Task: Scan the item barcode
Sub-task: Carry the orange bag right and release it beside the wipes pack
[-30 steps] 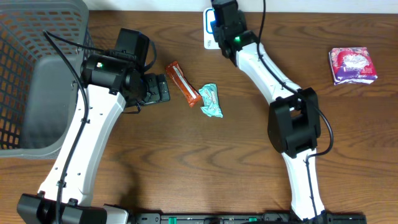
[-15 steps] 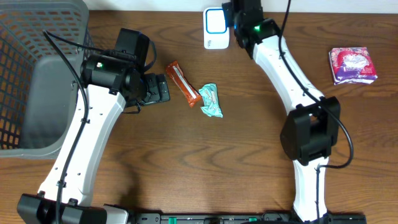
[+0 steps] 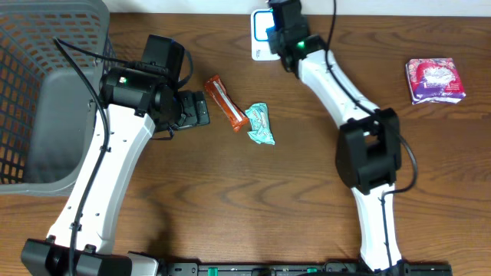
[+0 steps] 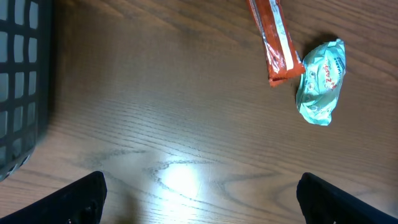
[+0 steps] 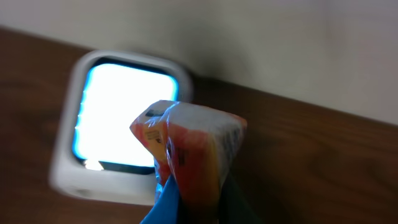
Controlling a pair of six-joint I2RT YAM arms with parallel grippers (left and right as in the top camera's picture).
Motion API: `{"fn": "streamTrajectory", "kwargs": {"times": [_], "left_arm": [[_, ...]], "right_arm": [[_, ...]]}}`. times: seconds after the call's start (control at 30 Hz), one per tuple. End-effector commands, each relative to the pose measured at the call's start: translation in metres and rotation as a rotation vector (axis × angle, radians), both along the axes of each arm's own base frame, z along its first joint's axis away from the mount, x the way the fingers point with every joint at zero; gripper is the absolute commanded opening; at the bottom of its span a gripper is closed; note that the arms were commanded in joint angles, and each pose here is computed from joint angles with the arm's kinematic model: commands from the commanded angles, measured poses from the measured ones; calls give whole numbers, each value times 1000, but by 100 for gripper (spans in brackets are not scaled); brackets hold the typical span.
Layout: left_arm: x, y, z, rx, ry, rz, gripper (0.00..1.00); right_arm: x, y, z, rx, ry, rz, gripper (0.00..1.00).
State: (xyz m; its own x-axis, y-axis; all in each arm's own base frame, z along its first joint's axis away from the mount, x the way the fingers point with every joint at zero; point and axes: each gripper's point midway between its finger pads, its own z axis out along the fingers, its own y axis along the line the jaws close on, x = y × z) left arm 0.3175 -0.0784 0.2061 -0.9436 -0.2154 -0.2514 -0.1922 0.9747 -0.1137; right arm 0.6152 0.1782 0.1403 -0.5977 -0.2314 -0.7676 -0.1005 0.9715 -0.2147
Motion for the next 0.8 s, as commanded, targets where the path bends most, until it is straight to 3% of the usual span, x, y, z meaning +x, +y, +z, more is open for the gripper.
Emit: {"fn": "streamTrajectory", "kwargs": {"times": [0.0, 0.27, 0.4, 0.57, 0.77], "left_arm": [[-1, 2, -4, 15, 11, -7, 98], [-1, 2, -4, 15, 11, -7, 98], [-1, 2, -4, 15, 11, -7, 98], [-1, 2, -4, 15, 11, -7, 98], [-1, 2, -4, 15, 11, -7, 98]], "right_arm": [[-1, -76, 81, -11, -127, -225, 1], [-50, -250, 62, -237, 91, -577, 1], [-80, -323, 42, -252, 220, -691, 1], [-114, -392, 24, -130, 308, -800, 1], [-168, -459, 7, 119, 293, -1143, 2]]}}
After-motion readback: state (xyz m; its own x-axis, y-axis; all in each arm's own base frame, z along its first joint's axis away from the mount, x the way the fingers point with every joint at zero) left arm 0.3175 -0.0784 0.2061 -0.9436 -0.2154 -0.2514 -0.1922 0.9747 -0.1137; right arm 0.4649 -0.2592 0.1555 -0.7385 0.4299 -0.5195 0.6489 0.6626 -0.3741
